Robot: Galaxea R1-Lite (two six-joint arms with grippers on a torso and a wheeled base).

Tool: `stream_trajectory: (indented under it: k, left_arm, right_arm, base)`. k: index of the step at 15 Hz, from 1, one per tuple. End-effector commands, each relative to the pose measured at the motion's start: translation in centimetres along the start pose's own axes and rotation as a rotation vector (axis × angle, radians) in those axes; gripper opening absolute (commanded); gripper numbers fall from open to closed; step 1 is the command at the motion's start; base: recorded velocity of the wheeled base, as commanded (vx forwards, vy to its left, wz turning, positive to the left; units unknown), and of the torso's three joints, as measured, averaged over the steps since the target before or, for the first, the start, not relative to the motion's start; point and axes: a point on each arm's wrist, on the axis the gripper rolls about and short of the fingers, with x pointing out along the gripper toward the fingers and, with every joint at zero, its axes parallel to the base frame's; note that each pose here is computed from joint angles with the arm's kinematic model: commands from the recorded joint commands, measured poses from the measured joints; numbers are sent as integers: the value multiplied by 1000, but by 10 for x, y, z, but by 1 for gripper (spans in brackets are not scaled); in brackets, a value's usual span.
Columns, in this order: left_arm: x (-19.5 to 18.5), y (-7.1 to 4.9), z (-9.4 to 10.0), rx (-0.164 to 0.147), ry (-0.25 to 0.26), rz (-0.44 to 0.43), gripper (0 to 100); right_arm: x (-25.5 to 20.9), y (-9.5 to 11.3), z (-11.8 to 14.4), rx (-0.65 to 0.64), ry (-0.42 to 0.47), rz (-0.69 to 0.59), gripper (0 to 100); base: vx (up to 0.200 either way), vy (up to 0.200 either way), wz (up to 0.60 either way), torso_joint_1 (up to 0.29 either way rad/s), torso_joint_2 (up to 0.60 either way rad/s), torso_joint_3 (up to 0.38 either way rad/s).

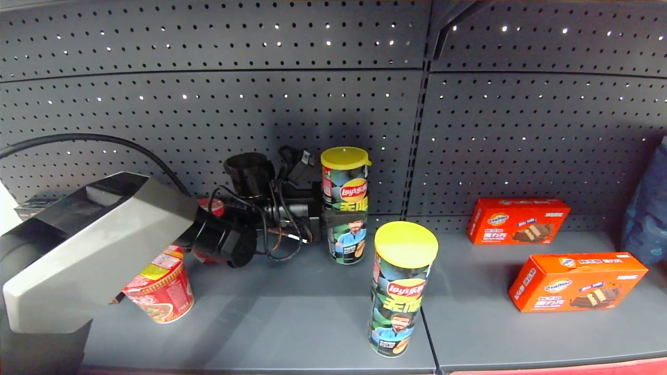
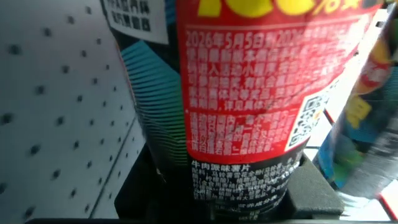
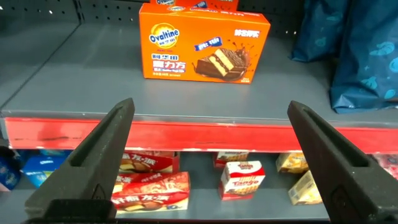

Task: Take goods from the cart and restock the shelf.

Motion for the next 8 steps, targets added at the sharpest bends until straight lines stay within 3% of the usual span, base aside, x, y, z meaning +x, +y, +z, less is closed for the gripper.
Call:
stream_trajectory:
  k: [1,5,8]
  left_arm:
    - [10,3,-11,-14,3,-16,0]
    - [13,13,-13,0,-6,-15,0]
    - [16,16,-15,-15,-9,-16,0]
  right_arm:
    - [0,0,0,-7,2,-1,100]
    - [0,0,0,-3,2,-1,100]
    - [0,0,0,-1,1,-2,100]
  base:
    - [0,0,0,0,0,0]
    - [0,0,0,0,0,0]
    - [0,0,0,0,0,0]
